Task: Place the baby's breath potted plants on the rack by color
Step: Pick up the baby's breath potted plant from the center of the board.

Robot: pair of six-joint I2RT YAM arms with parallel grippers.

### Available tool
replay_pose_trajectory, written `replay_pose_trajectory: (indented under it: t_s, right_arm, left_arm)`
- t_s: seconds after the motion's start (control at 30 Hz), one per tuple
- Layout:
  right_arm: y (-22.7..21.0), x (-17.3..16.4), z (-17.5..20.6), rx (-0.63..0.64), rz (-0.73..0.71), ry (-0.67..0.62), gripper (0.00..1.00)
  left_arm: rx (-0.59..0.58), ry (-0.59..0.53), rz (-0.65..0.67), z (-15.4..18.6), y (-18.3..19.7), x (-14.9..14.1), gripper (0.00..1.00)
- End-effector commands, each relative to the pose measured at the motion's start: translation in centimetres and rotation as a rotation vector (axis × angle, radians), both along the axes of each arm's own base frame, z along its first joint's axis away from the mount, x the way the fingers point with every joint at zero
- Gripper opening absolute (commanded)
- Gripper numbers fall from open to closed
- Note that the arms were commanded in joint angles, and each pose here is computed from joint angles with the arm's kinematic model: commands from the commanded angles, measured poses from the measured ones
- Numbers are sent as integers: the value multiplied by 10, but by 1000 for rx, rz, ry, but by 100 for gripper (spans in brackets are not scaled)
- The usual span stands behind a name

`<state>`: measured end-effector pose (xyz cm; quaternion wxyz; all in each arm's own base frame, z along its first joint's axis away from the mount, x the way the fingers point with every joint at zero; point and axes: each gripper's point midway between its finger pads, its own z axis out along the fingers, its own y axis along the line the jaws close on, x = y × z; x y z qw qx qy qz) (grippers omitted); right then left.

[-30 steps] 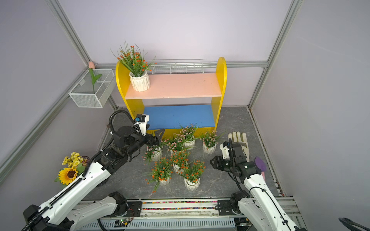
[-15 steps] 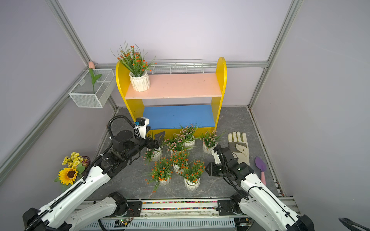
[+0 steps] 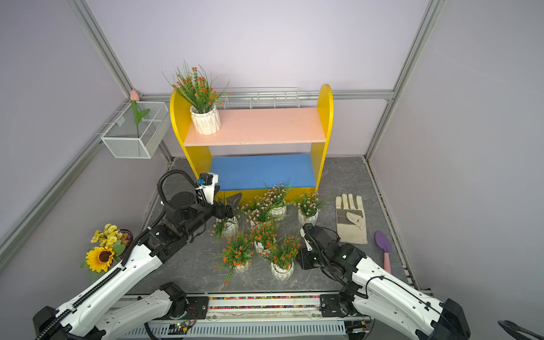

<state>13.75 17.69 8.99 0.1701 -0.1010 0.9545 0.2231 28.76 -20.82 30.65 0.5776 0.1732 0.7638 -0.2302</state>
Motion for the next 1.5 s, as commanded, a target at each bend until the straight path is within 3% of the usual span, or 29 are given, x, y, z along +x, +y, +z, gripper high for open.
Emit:
replay_pose_trajectory:
  t_s: [0.0, 1.1, 1.47]
  right_arm:
    - [4, 5, 4, -13, -47, -21, 32]
    - [31, -3, -2, -88, 8, -39, 29]
    - [26, 0, -8, -137, -9, -45, 22]
  left_arm:
    - [0, -18, 4, 5, 3, -3, 100]
    - [0, -13, 22, 4, 11, -8, 100]
    - [-6, -11, 26, 4, 13, -11, 100]
